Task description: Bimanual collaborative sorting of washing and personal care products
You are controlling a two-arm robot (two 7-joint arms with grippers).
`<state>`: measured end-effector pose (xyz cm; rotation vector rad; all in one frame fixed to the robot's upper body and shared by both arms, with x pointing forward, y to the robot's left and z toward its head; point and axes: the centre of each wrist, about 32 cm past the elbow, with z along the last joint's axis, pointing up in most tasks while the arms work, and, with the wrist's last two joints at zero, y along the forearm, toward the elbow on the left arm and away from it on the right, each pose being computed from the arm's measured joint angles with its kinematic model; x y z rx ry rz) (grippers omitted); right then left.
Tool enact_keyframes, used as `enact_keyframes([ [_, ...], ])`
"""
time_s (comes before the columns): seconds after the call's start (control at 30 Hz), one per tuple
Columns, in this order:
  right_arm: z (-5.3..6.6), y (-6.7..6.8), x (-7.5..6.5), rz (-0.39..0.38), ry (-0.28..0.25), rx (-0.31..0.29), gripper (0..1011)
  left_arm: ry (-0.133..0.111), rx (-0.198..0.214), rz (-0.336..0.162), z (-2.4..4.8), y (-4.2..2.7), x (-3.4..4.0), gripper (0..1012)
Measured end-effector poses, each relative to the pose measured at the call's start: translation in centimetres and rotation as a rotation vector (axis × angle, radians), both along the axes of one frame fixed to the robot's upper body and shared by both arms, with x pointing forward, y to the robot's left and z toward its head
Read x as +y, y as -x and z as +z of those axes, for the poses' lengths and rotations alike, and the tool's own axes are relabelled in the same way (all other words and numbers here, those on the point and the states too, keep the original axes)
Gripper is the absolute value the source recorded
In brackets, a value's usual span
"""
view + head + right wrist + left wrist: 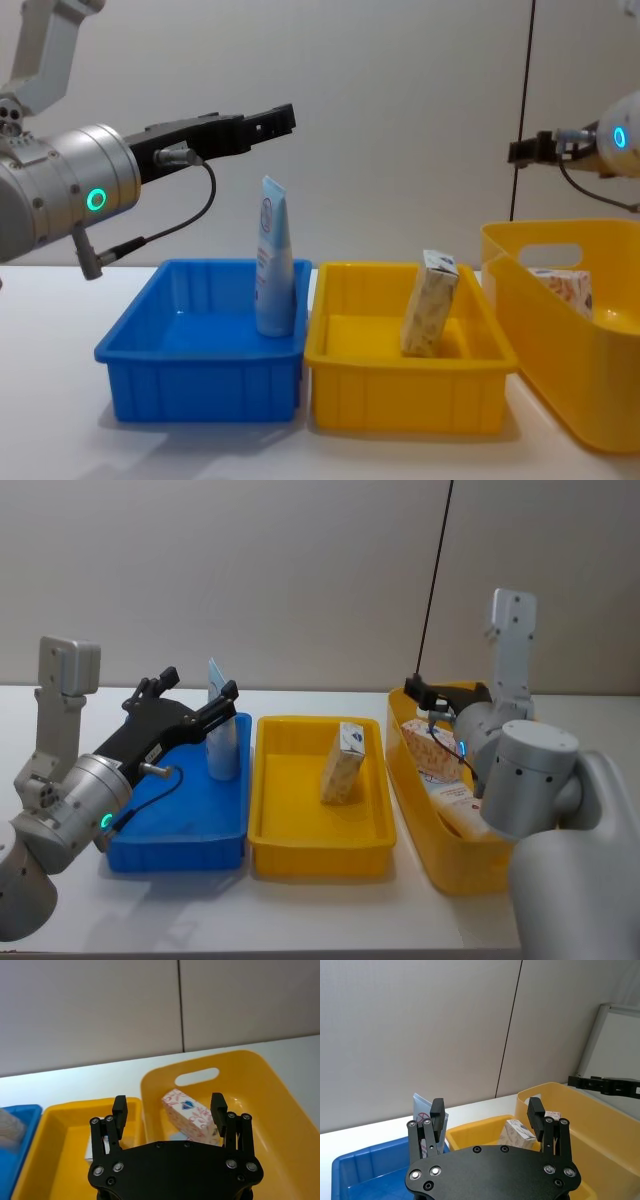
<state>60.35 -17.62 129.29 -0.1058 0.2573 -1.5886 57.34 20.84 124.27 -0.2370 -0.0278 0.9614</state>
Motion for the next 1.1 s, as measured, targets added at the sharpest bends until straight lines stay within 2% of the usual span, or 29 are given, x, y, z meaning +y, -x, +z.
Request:
enact_keyframes([
  [0.3, 0.7, 0.2, -0.5, 0.116, -0.007, -0.002, 1004, 0.0, 0.0, 0.0, 0.0, 0.0, 0.0, 1000],
  [0.7, 2.1, 0.4, -0.7, 0.3, 0.025, 0.02, 1003, 0.0, 0.0, 0.0, 0.0, 0.0, 0.0, 1000],
  [0.87, 2.4, 0.5, -0.7, 0.343, 0.034, 0.03, 1004, 0.0, 0.0, 0.0, 0.0, 0.0, 0.0, 1000],
  [1.1, 2.3, 0.7, -0.8, 0.342, 0.036, 0.027, 1003, -0.009, 0.001, 0.007, -0.12, 0.16, 0.03, 1000],
])
